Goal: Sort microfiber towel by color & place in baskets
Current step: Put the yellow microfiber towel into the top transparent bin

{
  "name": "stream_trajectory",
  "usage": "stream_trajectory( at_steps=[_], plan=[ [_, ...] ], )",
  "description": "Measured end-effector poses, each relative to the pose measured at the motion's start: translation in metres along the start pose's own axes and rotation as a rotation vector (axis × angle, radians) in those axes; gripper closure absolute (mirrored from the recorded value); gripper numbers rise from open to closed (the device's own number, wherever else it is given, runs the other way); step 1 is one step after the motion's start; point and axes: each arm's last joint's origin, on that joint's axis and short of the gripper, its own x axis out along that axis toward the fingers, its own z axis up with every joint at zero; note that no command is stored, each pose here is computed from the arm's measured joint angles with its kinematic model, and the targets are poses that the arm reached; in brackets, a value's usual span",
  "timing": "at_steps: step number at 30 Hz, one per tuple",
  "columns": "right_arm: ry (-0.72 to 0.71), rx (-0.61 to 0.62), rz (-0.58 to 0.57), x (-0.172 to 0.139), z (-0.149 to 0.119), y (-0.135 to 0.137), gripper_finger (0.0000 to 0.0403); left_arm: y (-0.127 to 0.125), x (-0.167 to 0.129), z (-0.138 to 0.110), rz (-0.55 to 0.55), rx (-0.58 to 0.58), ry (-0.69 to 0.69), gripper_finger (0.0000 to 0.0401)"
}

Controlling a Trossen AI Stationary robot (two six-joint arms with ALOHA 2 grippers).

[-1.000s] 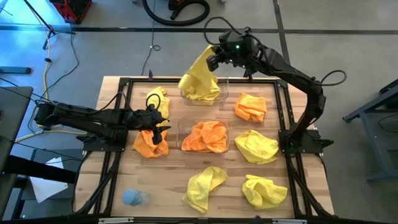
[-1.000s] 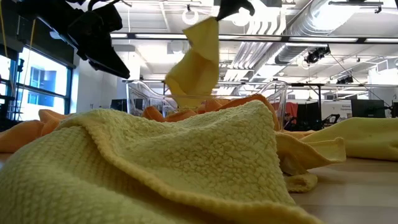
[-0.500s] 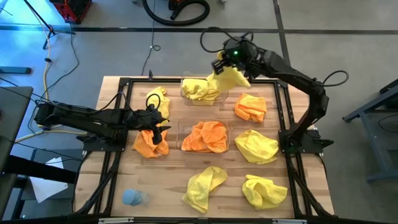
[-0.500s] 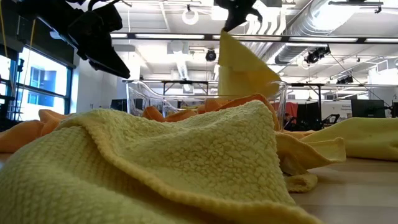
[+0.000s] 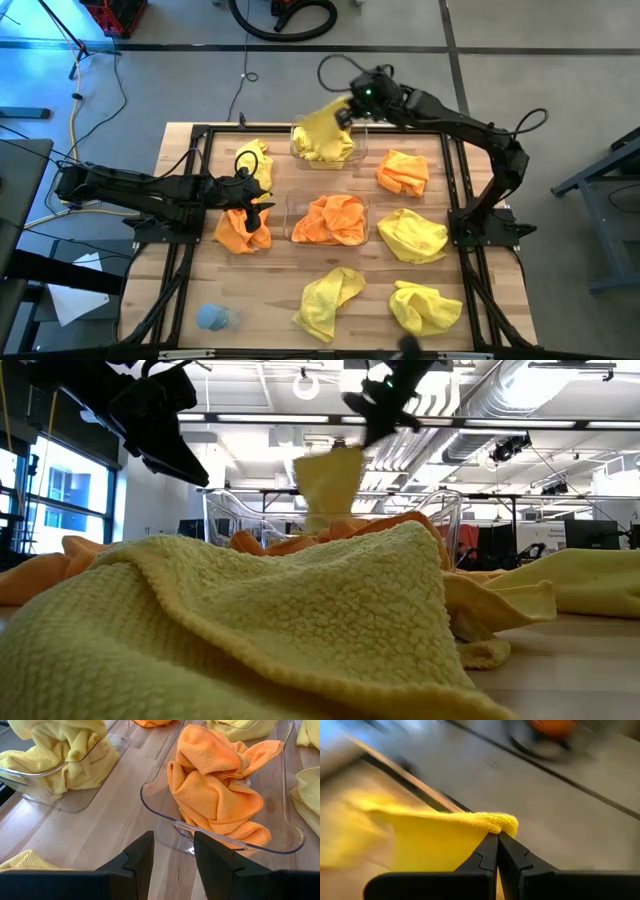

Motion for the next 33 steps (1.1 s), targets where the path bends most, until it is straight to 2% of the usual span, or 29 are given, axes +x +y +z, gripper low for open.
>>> stream_trajectory(
  at_steps=[3,5,8,11,13,15,19,22,29,33],
  plan=[
    [0.146,-0.036,-0.211,0.000,-0.016,-0.016,0.0403,0.000,0.000,0.000,0.000,0.004,0.000,0.0275],
    [0.188,-0.045,-0.318,-0.001,-0.022,-0.024,0.0403,0.000,0.000,0.000,0.000,0.004,0.000,0.0275],
    [0.176,-0.048,-0.384,-0.001,-0.021,-0.029,0.0403,0.000,0.000,0.000,0.000,0.005,0.000,0.0275],
    [0.123,-0.065,-0.353,0.000,-0.015,-0.025,0.0403,0.000,0.000,0.000,0.000,0.005,0.000,0.0275],
    [0.093,-0.061,-0.288,0.001,-0.012,-0.019,0.0403,0.000,0.000,0.000,0.000,0.004,0.000,0.0275],
    [0.078,-0.044,-0.160,0.002,-0.008,-0.013,0.0403,0.000,0.000,0.000,0.000,0.004,-0.001,0.0275],
    [0.085,-0.055,0.166,0.010,-0.005,0.000,0.0403,0.000,0.000,0.000,0.000,0.004,-0.001,0.0275],
    [0.117,-0.073,0.282,0.023,-0.008,0.008,0.0403,0.000,0.000,0.000,0.000,0.004,-0.001,0.0275],
    [0.327,0.012,0.172,0.082,-0.035,0.002,0.0403,0.000,0.000,0.000,0.000,-0.011,-0.001,0.0275],
    [0.416,-0.004,0.157,0.113,-0.053,0.006,0.0403,0.000,0.000,0.000,0.000,-0.012,0.000,0.0275]
  ],
)
